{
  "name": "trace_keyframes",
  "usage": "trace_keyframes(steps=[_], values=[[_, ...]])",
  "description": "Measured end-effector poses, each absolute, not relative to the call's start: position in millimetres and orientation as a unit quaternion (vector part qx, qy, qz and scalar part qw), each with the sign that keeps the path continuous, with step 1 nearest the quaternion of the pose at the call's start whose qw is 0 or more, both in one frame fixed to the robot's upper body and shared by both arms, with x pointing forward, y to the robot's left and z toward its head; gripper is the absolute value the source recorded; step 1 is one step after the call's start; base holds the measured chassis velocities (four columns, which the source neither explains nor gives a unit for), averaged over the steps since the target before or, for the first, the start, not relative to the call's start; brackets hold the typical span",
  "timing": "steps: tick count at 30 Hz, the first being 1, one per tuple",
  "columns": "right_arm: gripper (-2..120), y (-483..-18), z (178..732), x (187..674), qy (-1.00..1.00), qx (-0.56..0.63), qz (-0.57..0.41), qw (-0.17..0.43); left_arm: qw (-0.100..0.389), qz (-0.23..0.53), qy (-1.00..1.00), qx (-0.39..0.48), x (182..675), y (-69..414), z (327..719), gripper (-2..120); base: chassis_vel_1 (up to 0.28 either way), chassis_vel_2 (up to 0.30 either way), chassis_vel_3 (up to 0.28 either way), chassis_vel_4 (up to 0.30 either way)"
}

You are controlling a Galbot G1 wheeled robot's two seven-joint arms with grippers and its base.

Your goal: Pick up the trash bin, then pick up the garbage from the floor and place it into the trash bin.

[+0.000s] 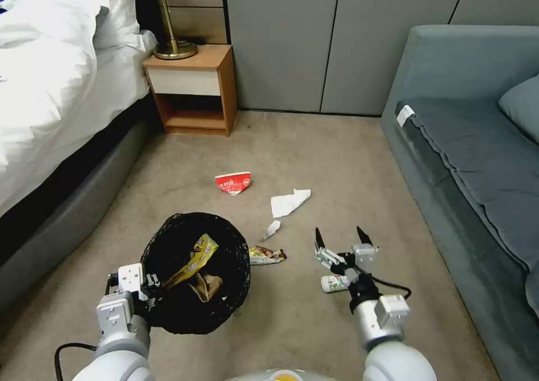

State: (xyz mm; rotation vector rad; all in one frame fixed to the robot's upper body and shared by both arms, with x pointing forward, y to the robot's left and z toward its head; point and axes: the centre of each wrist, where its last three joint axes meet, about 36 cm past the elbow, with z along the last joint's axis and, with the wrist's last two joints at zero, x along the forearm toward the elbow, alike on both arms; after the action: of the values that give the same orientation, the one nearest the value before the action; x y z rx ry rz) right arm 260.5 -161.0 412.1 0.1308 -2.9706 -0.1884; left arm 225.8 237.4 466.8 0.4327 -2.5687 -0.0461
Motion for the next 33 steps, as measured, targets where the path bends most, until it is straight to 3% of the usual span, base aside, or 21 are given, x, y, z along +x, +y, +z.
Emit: trace_keyframes(steps=[3,4,5,6,8,12,23,33], values=[[100,-154,426,270,-0.984,0.005,-0.119,0.134,0.265,-0.017,-0.95,0.162,225,237,467,1,0.0,0.0,0.0,0.0],[100,-148,440,277,-0.964,-0.024,-0.177,0.197,0.265,-0.016,-0.95,0.164,225,236,466,1,0.0,0.0,0.0,0.0],[100,-148,440,277,-0.964,-0.024,-0.177,0.197,0.265,-0.016,-0.95,0.164,225,236,466,1,0.0,0.0,0.0,0.0],[100,-146,450,287,-0.934,-0.031,-0.243,0.261,0.267,-0.015,-0.95,0.164,225,233,463,1,0.0,0.0,0.0,0.0],[100,-143,441,305,-0.897,-0.052,-0.294,0.326,0.268,-0.016,-0.949,0.163,225,230,461,1,0.0,0.0,0.0,0.0],[100,-137,405,325,-0.871,-0.101,-0.3,0.376,0.269,-0.017,-0.949,0.164,224,230,460,1,0.0,0.0,0.0,0.0],[100,-126,363,351,-0.845,-0.144,-0.305,0.416,0.267,-0.017,-0.949,0.166,220,231,464,1,0.0,0.0,0.0,0.0],[100,-152,336,366,-0.846,-0.187,-0.277,0.416,0.266,-0.012,-0.95,0.166,221,232,465,1,0.0,0.0,0.0,0.0]])
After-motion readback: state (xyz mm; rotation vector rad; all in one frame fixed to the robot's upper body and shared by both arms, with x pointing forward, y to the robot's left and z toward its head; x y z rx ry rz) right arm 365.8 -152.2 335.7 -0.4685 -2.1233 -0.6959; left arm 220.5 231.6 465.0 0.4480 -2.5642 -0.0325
